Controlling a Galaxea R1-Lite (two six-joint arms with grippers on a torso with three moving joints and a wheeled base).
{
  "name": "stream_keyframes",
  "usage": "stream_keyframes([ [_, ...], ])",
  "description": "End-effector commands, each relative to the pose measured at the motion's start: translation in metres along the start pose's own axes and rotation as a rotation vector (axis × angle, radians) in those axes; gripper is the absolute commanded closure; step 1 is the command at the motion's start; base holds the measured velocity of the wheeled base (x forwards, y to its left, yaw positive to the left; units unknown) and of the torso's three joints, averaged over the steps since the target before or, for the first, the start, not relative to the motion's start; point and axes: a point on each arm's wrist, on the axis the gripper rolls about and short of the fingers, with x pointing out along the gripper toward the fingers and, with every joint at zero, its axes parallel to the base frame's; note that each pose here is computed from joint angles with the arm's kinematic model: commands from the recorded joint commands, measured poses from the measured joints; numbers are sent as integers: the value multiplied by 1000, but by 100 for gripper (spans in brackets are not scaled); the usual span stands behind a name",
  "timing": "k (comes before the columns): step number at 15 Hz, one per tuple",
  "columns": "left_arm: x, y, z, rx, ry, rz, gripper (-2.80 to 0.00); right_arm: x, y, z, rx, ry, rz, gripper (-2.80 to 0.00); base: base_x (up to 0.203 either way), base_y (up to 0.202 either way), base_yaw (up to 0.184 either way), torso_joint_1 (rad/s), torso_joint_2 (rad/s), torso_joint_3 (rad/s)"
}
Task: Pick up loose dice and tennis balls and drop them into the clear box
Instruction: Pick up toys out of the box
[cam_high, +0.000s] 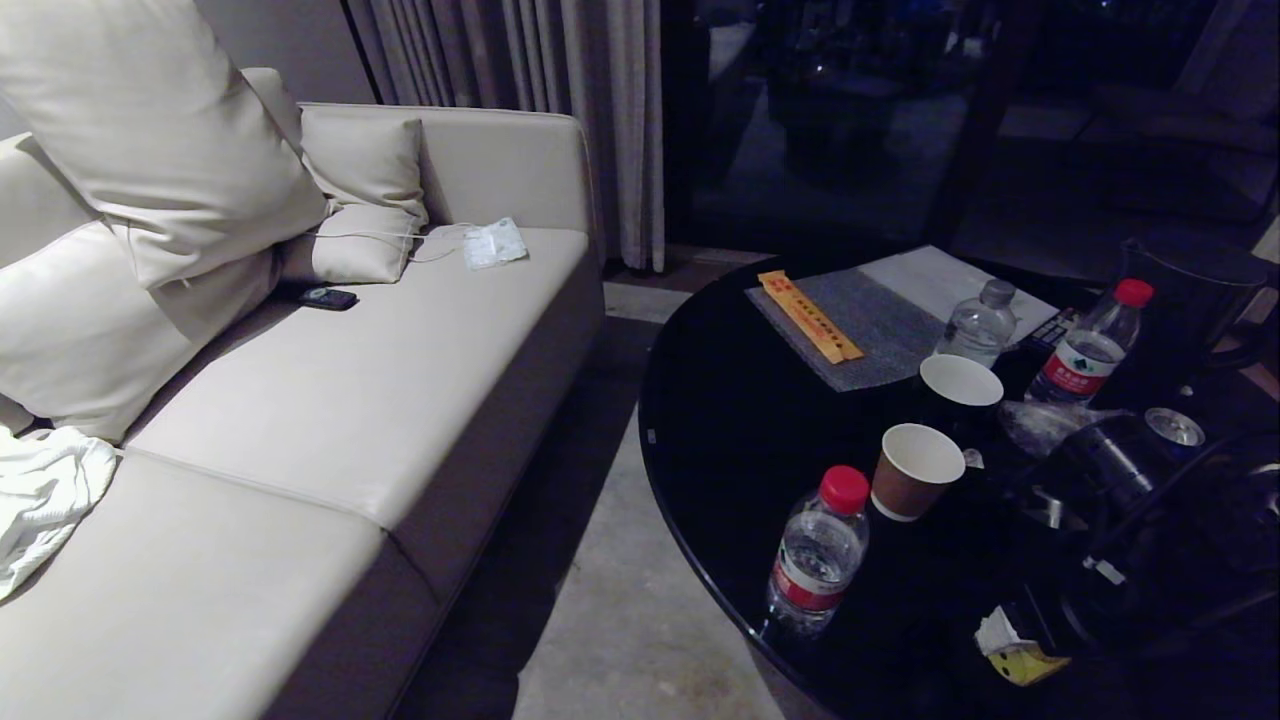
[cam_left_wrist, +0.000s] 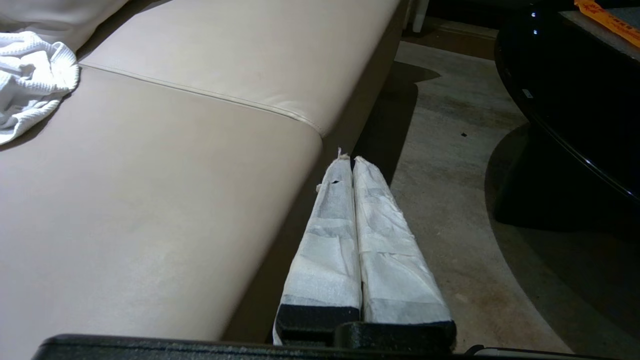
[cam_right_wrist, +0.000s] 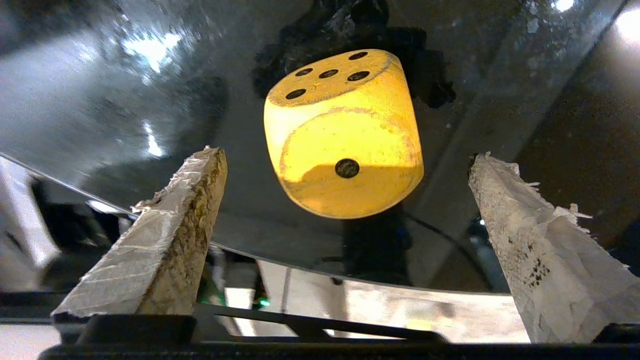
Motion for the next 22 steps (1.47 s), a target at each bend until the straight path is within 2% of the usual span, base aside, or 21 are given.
stream_keyframes([
  [1,0,0,0,-1,3,1,0,4,0,2,-48,14,-5,-280,0,0,0,0,0,0],
  [3,0,0,0,-1,3,1,0,7,-3,7,-109,13,-14,-280,0,0,0,0,0,0],
  [5,0,0,0,-1,3,1,0,10,-4,15,-147,9,-52,-280,0,0,0,0,0,0],
  [8,0,0,0,-1,3,1,0,14,-6,22,-202,11,-59,-280,0,0,0,0,0,0],
  [17,0,0,0,-1,3,1,0,24,-11,21,-258,56,-52,-280,0,0,0,0,0,0],
  [18,0,0,0,-1,3,1,0,25,-10,20,-266,63,-43,0,0,0,0,0,0,0],
  [22,0,0,0,-1,3,1,0,27,-9,21,-273,68,-38,0,0,0,0,0,0,0],
])
